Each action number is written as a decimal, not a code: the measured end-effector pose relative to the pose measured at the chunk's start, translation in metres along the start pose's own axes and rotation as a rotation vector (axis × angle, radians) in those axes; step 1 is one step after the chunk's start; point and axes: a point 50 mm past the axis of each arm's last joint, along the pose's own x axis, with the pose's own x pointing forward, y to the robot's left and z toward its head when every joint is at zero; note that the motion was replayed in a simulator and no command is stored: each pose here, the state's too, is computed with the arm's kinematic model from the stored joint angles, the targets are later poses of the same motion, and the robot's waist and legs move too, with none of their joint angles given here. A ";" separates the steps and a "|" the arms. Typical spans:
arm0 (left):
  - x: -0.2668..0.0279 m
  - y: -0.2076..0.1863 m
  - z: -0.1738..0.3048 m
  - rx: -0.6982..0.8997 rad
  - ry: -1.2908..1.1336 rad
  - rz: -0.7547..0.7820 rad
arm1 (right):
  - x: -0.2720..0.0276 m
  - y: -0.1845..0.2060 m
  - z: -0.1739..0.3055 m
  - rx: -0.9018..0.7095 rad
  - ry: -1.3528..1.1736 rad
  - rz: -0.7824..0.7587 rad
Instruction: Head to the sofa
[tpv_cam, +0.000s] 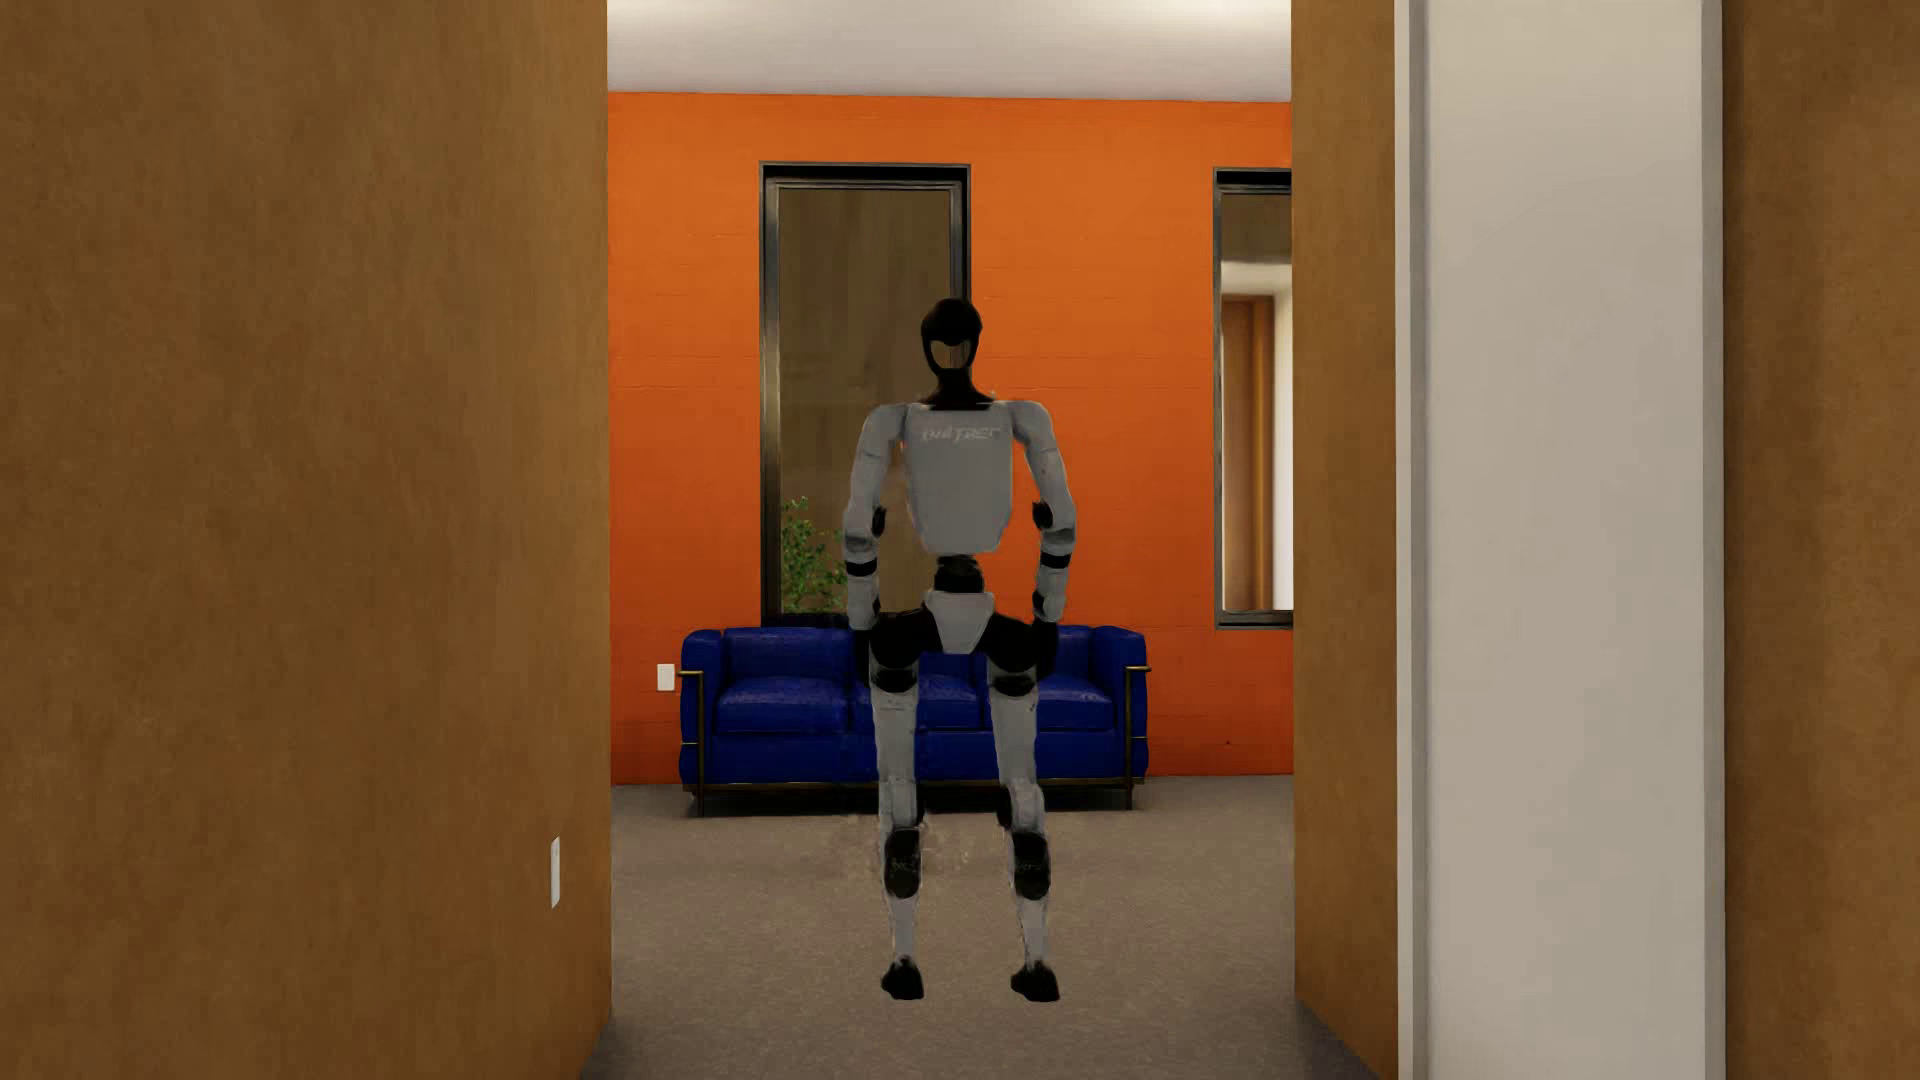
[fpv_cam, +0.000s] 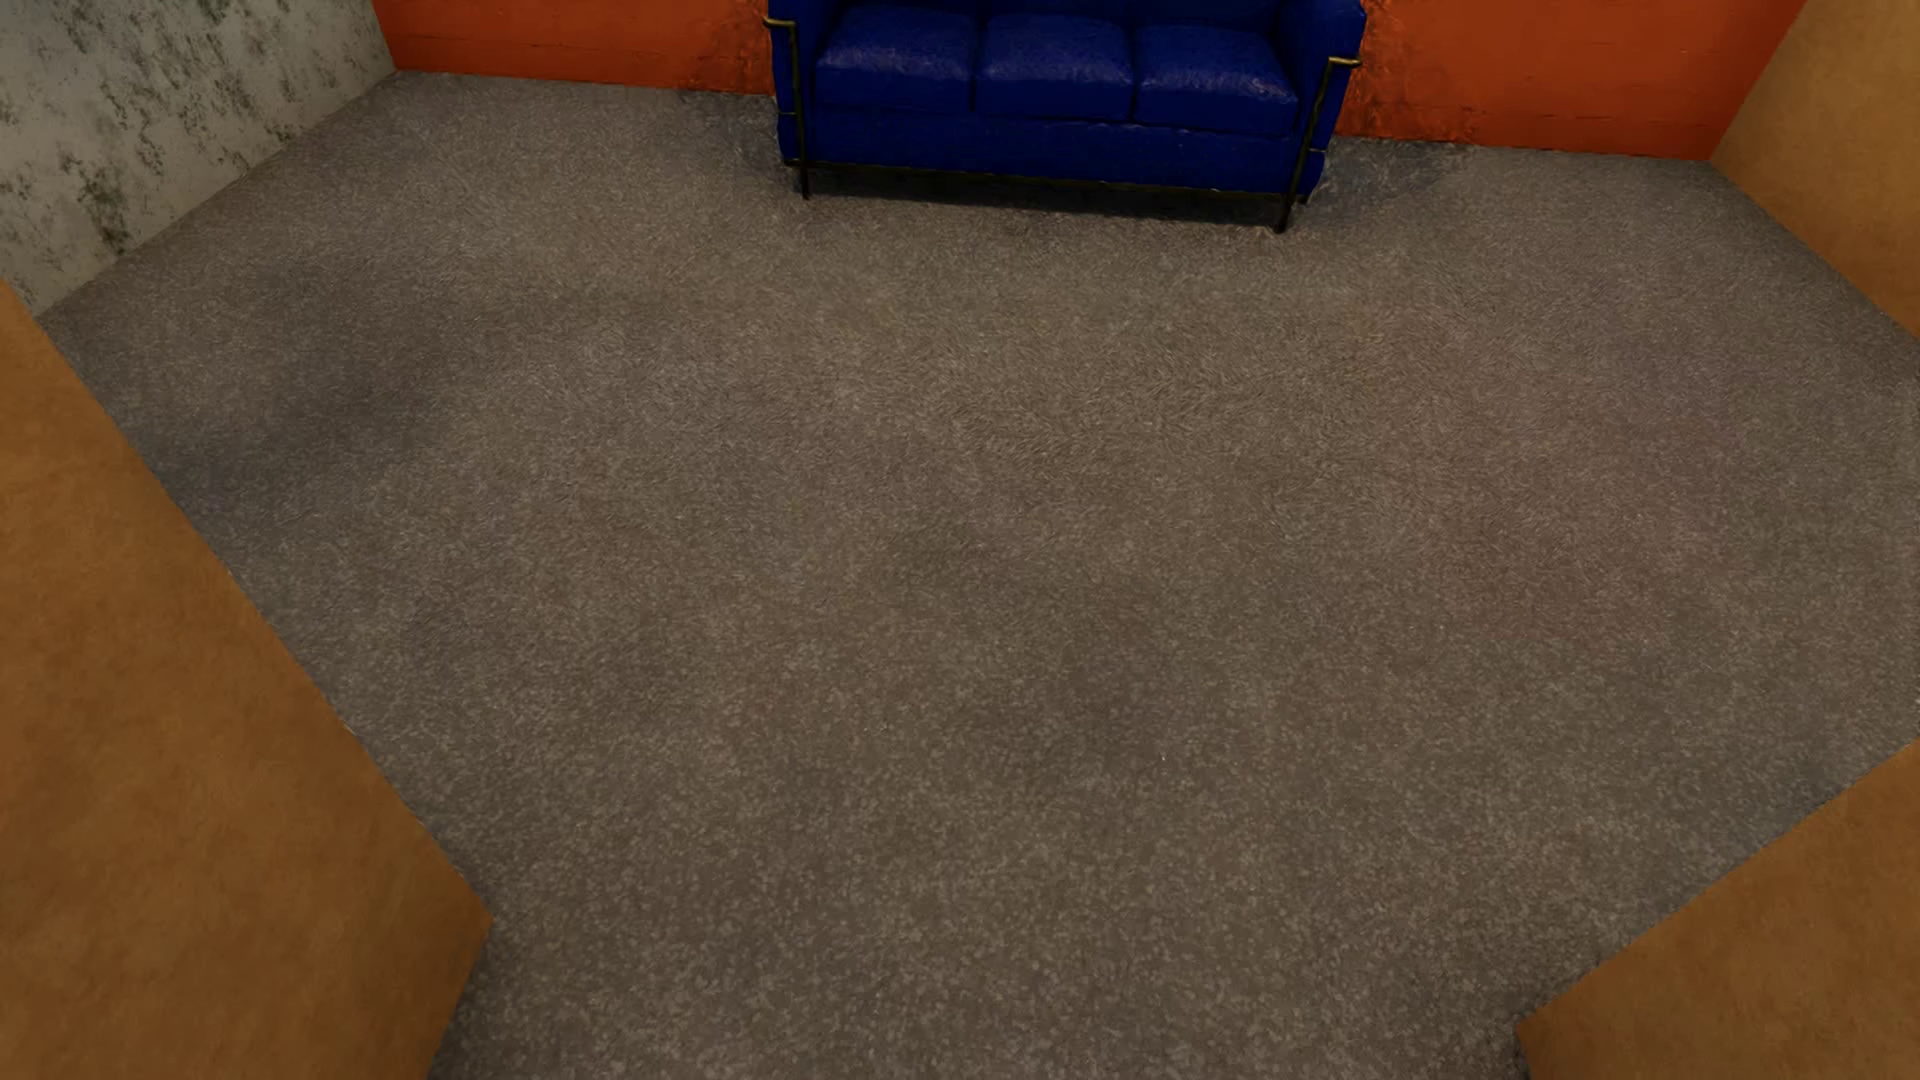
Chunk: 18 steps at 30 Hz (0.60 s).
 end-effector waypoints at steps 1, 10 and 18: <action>0.000 0.000 0.000 0.001 -0.001 -0.001 | 0.000 0.000 0.000 -0.001 -0.001 0.000; 0.001 0.001 0.002 0.006 -0.006 0.000 | 0.001 -0.001 0.003 -0.004 -0.009 -0.002; 0.001 0.000 0.003 0.009 -0.007 -0.002 | 0.001 -0.002 0.003 -0.005 -0.007 -0.004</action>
